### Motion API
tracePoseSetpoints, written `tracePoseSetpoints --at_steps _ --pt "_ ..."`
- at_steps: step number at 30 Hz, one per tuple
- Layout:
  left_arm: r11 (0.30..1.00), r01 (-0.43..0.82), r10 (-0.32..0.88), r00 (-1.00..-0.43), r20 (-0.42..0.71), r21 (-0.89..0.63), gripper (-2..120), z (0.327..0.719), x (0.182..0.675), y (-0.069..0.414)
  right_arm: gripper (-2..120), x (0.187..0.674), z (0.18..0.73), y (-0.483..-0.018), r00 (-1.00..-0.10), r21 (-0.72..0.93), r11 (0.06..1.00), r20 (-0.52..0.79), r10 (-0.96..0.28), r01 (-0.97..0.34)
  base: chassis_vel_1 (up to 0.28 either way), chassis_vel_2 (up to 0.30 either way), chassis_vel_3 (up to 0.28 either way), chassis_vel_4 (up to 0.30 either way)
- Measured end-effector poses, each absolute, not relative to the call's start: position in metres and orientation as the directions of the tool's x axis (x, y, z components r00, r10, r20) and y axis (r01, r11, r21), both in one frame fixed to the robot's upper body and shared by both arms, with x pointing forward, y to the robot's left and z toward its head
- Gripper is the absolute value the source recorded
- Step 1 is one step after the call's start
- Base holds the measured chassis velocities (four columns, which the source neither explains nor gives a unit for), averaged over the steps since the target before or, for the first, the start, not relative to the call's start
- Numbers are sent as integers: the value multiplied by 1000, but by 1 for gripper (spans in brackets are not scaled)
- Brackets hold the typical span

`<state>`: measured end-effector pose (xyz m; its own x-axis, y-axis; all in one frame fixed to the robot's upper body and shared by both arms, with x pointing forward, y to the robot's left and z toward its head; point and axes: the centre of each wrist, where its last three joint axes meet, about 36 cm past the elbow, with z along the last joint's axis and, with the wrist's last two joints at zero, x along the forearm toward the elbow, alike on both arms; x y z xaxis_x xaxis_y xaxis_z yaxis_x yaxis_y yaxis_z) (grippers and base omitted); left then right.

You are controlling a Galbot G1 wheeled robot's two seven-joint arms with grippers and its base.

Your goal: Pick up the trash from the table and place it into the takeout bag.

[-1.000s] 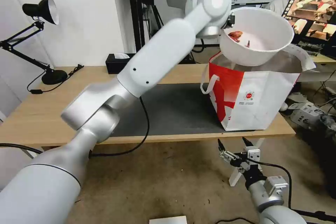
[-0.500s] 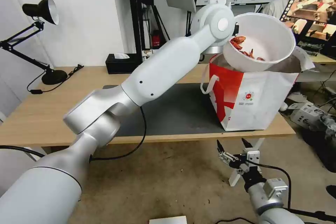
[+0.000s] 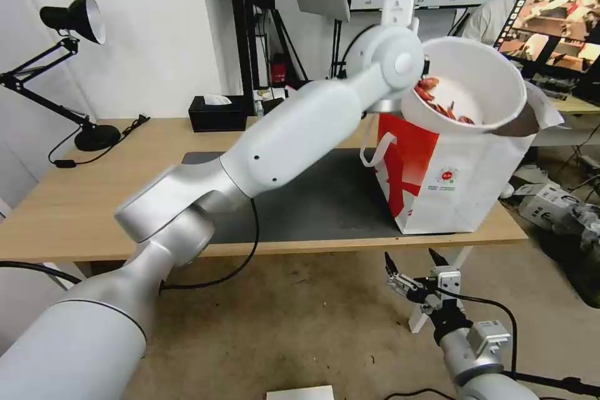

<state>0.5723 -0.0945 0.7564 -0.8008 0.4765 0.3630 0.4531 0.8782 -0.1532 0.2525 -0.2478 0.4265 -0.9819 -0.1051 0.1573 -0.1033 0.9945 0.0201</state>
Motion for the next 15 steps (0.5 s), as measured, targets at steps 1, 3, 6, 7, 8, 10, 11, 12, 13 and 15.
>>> tracePoseSetpoints --at_steps 1,3,6,7,8,10,11,12,13,15 --pt "878 456 477 -798 368 -149 0 755 572 -95 100 253 427 -248 -982 20 994 157 -105 -103 0 0 0 0" --pt "875 464 479 -789 385 -138 7 753 571 -95 100 253 427 -248 -982 21 995 155 -104 -102 0 0 0 0" --pt "874 467 480 -787 388 -134 15 752 571 -96 100 254 426 -248 -982 22 995 155 -104 -102 0 0 0 0" --pt "875 466 479 -786 390 -133 21 752 572 -95 100 254 426 -247 -982 22 994 156 -105 -103 0 0 0 0" --pt "875 466 479 -786 390 -133 21 752 572 -95 100 254 426 -247 -982 22 994 156 -105 -103 0 0 0 0" --pt "876 464 476 -786 394 -131 30 751 573 -95 100 254 425 -247 -982 23 994 157 -106 -104 0 0 0 0" --pt "876 464 476 -786 394 -131 30 751 573 -95 100 254 425 -247 -982 23 994 157 -106 -104 0 0 0 0" --pt "877 463 474 -787 396 -130 36 752 574 -94 100 254 425 -247 -982 24 994 158 -107 -105 0 0 0 0" --pt "878 462 473 -788 395 -130 40 753 575 -94 100 254 424 -246 -981 24 994 159 -108 -106 0 0 0 0" --pt "878 461 472 -789 394 -128 46 755 576 -93 100 254 424 -246 -981 25 994 161 -110 -107 0 0 0 0"
